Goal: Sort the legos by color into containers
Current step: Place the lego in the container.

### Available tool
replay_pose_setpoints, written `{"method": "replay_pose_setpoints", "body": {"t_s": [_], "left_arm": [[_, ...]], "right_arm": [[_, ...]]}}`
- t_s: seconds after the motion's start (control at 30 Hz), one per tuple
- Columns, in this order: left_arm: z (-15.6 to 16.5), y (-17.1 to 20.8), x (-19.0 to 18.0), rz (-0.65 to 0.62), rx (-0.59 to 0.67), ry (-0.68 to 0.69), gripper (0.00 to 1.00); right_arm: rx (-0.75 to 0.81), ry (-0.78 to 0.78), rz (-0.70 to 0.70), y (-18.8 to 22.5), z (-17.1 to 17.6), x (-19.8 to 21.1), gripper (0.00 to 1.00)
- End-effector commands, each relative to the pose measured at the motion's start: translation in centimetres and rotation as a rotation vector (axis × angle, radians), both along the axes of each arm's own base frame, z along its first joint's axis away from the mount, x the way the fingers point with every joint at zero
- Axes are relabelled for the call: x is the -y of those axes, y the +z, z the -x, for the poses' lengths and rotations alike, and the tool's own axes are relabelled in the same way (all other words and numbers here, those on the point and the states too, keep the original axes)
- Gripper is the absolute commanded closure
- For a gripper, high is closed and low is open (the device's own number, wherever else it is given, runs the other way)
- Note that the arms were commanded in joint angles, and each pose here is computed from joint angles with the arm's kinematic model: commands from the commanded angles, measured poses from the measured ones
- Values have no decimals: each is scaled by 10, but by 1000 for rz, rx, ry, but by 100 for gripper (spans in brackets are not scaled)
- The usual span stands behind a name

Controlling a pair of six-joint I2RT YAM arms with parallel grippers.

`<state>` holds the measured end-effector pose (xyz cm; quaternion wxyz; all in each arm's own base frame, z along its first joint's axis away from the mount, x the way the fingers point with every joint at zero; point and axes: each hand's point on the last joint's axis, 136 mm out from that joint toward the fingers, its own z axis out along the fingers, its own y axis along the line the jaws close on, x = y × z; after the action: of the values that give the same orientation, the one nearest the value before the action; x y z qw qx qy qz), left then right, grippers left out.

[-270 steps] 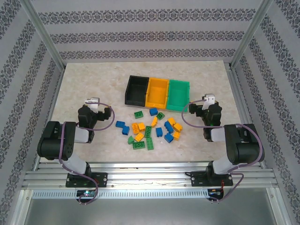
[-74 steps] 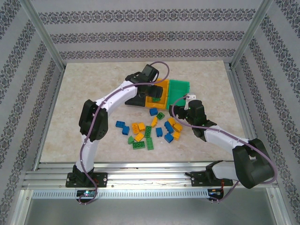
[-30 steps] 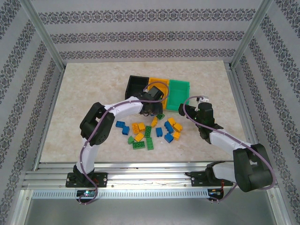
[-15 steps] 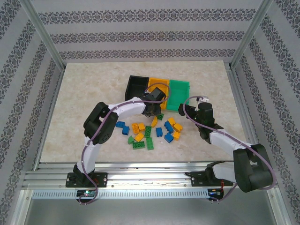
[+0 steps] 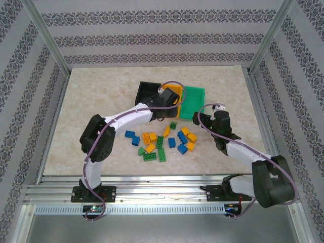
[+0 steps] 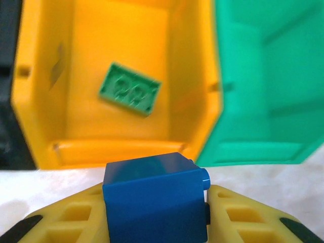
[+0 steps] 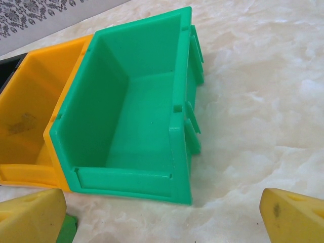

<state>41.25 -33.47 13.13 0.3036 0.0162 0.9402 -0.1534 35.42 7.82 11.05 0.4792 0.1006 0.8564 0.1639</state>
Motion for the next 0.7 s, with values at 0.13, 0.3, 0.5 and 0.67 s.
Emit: {"method": "replay_pose_setpoints", "body": {"t_s": [0.13,0.3,0.5,0.67], "left_arm": [[-35,38,59,41,95,-115,64],[-47,43,87,26,106,-179,56],[-39,29,83,-40,45,-206,31],[-20,31,66,-44,68,-217,31]], "right_arm": [[68,-71,-18,16,6,14,2],[91,-115,-23,20,12,27,2],[82,-113,-30,19,11,26,2],[83,-115,-33,18,11,26,2]]}}
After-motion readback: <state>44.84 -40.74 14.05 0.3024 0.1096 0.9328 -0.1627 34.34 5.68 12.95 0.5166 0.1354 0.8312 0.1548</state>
